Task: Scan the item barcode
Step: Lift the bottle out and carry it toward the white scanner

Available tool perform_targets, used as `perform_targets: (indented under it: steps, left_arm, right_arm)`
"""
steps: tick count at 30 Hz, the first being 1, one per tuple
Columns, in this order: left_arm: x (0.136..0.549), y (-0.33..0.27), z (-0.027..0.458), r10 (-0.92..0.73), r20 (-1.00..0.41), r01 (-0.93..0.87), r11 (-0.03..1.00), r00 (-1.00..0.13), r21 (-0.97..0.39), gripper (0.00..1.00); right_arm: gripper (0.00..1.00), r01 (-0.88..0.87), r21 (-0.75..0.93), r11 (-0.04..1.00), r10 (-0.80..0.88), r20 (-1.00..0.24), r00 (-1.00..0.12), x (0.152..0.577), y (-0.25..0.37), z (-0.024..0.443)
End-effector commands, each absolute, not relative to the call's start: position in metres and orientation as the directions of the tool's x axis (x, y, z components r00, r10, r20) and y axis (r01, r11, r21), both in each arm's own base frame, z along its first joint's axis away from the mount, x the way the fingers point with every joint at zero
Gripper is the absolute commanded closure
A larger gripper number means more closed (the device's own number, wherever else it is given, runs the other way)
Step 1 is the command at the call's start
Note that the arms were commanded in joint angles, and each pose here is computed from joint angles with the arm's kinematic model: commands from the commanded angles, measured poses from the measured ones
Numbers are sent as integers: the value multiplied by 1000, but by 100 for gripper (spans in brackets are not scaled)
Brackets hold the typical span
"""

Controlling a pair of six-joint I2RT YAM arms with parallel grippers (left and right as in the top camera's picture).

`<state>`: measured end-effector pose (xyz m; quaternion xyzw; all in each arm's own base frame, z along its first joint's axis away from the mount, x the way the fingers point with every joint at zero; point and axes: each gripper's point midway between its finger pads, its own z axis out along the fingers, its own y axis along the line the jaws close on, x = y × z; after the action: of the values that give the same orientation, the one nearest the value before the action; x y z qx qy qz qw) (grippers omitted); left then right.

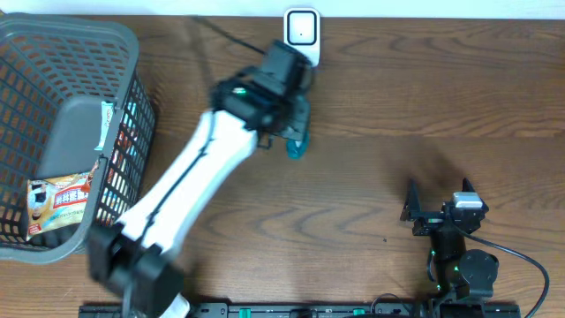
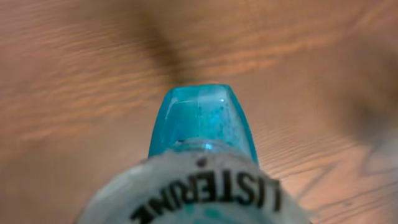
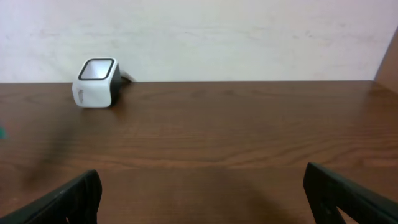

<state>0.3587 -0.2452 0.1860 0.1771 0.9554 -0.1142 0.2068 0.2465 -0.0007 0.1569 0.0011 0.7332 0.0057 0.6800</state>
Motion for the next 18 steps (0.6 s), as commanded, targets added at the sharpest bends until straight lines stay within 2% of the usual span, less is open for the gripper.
perform_targets:
  steps: [1, 6, 16, 18]
  left_arm:
    - [355, -271, 165, 507, -439, 584, 810, -742, -51, 65]
    - [353, -298, 148, 586, -443, 664, 748, -678, -27, 65]
    - [373, -315, 161, 578, -548, 691, 722, -604, 0, 65]
    - [370, -319, 162, 609, -552, 731, 682, -569, -1, 65]
  right_arm:
    - [1, -7, 20, 1000, 19, -997, -75, 246, 0, 157]
    - [1, -7, 20, 1000, 19, -997, -75, 246, 0, 157]
    - [1, -7, 20, 1000, 19, -997, -75, 246, 0, 157]
    - [1, -6, 20, 1000, 19, -997, -75, 246, 0, 157]
